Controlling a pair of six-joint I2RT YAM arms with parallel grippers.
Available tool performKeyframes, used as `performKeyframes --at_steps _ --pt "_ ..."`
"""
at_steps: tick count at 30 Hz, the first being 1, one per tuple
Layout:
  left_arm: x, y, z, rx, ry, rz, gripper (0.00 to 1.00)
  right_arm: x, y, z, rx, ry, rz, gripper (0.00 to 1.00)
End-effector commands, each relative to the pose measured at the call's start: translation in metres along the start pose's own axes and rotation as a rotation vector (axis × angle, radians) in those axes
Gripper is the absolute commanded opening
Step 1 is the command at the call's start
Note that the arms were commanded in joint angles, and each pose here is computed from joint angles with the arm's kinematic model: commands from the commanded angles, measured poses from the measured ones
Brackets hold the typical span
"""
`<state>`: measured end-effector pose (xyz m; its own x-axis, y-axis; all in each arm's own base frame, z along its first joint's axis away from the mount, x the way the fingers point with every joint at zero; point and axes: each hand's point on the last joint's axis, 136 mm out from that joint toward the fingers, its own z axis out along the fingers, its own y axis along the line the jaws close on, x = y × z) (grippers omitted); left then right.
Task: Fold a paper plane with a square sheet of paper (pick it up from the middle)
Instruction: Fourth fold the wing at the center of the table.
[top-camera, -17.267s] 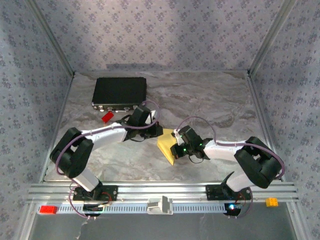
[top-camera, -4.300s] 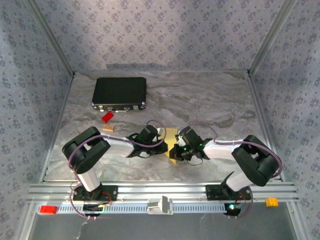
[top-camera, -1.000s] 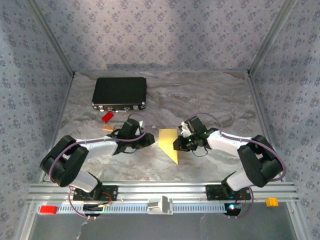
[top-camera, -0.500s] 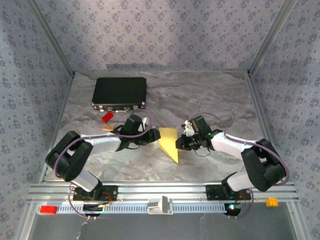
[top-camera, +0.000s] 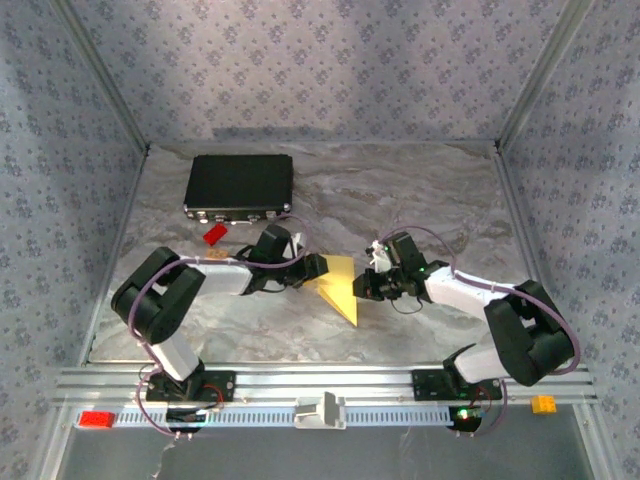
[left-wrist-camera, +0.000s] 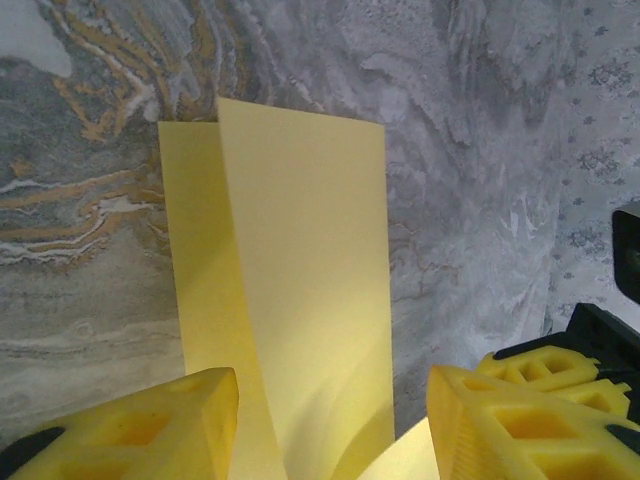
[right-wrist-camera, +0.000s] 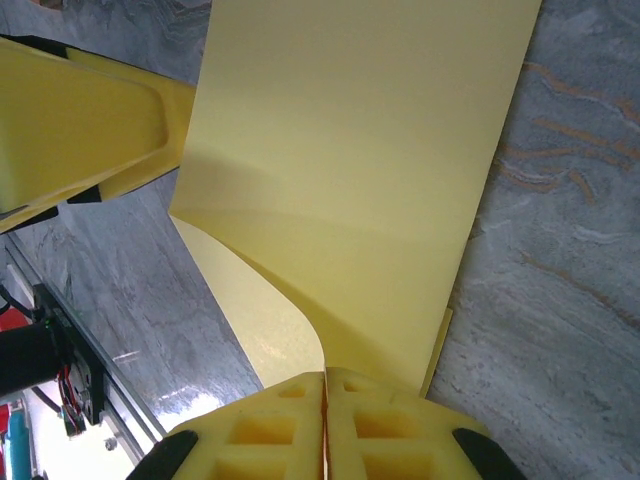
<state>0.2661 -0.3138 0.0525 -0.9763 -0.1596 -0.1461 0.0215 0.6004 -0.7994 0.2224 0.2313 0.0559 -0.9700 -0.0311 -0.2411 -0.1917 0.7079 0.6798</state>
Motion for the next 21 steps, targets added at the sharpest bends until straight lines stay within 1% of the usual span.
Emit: performKeyframes --at_steps 1,6,8,12,14,16,17,19,21 --pt "-0.009 -0.015 0.005 0.055 -0.003 0.003 0.51 0.001 0.003 -0.004 -0.021 -0.007 0.007 0.09" --pt "-0.01 -0.015 0.01 0.071 0.01 -0.008 0.46 0.002 0.002 -0.004 -0.022 -0.008 0.008 0.1" --pt "-0.01 -0.016 0.013 0.078 0.017 -0.011 0.4 0.002 0.002 -0.004 -0.02 -0.008 0.01 0.1" --pt "-0.01 -0.015 0.017 0.089 0.02 -0.029 0.22 0.002 0.002 -0.004 -0.016 -0.01 0.01 0.13" --pt "-0.011 -0.014 0.016 0.095 0.007 -0.036 0.13 0.003 0.0 -0.006 0.003 -0.012 0.014 0.18" --pt "-0.011 -0.013 0.015 0.094 -0.006 -0.041 0.08 0.002 -0.002 -0.01 0.026 -0.031 0.008 0.22" --pt "-0.011 -0.011 0.014 0.089 -0.014 -0.045 0.07 0.002 -0.003 -0.012 0.036 -0.038 0.007 0.25" --pt "-0.012 -0.008 0.011 0.077 -0.032 -0.049 0.04 0.001 -0.006 -0.018 0.064 -0.064 0.006 0.34" --pt "-0.012 -0.006 0.008 0.066 -0.054 -0.051 0.03 0.001 -0.007 -0.023 0.086 -0.081 0.004 0.38"
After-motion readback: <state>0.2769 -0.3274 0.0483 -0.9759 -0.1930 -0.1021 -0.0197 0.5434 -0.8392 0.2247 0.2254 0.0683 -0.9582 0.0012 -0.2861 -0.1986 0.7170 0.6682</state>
